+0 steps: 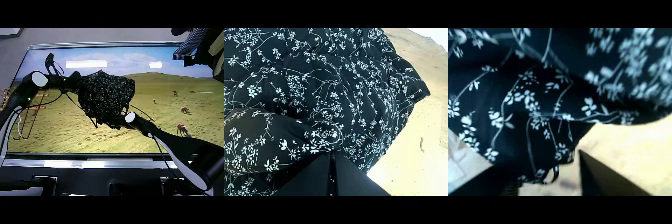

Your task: Fold the clothes and pants, and hang the long-sleeved shirts on hangers.

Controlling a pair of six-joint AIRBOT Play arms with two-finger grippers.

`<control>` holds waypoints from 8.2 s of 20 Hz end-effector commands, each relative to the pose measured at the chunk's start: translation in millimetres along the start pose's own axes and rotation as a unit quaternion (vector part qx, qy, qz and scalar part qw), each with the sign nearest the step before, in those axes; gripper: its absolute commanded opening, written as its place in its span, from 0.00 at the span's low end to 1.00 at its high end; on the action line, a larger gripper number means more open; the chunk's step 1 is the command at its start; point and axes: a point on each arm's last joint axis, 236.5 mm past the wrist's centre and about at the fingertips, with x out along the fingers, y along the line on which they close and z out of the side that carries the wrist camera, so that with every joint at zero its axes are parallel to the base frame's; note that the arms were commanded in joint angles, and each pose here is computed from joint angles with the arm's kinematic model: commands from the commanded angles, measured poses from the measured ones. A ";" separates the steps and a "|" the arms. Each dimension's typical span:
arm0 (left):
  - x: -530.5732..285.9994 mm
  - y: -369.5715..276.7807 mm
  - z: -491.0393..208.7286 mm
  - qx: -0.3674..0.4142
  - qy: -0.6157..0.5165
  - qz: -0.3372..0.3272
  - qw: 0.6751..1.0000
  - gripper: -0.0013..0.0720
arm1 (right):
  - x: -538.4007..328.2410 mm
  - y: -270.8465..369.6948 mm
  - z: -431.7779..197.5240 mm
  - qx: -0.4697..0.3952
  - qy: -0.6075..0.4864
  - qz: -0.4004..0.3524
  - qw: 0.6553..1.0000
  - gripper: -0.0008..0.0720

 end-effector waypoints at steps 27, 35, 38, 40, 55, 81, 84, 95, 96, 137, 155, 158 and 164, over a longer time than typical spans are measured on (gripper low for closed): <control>-264.6 -134.3 -88.6 0.168 -0.013 -0.129 0.977 0.05 | -426.8 116.6 4.3 -0.254 -0.047 -0.141 0.956 0.06; -159.2 -94.0 -124.9 0.105 0.079 -0.074 0.988 0.05 | -345.7 84.0 60.4 -0.285 0.036 -0.199 0.937 0.06; -106.6 -66.5 -130.3 0.080 0.101 -0.043 0.991 0.05 | -298.4 67.3 84.8 -0.280 0.060 -0.204 0.936 0.06; -75.7 -50.3 -135.4 0.076 0.121 -0.022 0.990 0.05 | -259.1 38.0 83.3 -0.267 0.099 -0.206 0.936 0.06; 4.2 2.2 -125.3 0.049 0.153 -0.003 0.987 0.05 | -186.4 -66.2 67.0 -0.157 0.065 -0.228 0.959 0.61; 8.8 -3.1 -109.8 0.045 0.119 -0.012 0.992 0.05 | -158.5 -96.2 14.0 0.181 -0.043 -0.095 0.978 0.57; 8.8 -3.1 -109.8 0.045 0.119 -0.012 0.992 0.05 | -157.8 -93.0 5.5 0.194 -0.025 -0.091 0.976 0.45; 8.8 -3.2 -109.9 0.044 0.119 -0.012 0.992 0.05 | -167.1 -91.7 -4.2 0.184 -0.013 -0.101 0.978 0.06; 8.8 -3.1 -109.9 0.044 0.119 -0.012 0.992 0.05 | -167.2 -91.7 -5.0 0.185 -0.011 -0.102 0.977 0.06; -4.5 -32.3 -173.2 0.397 0.124 0.005 0.909 0.77 | -223.0 -96.8 85.9 -0.103 -0.069 -0.277 0.953 0.06; 69.9 -8.7 -185.0 0.401 0.105 0.051 0.909 0.04 | -223.2 -98.0 83.9 -0.095 -0.067 -0.279 0.953 0.06; 65.6 -3.0 -162.3 0.353 0.092 0.065 0.929 0.05 | -225.0 -98.9 85.7 -0.099 -0.069 -0.283 0.951 0.06; 11.4 -48.9 -63.1 0.320 0.042 0.069 0.944 0.05 | -274.0 -48.9 134.4 -0.181 -0.140 -0.299 0.927 0.06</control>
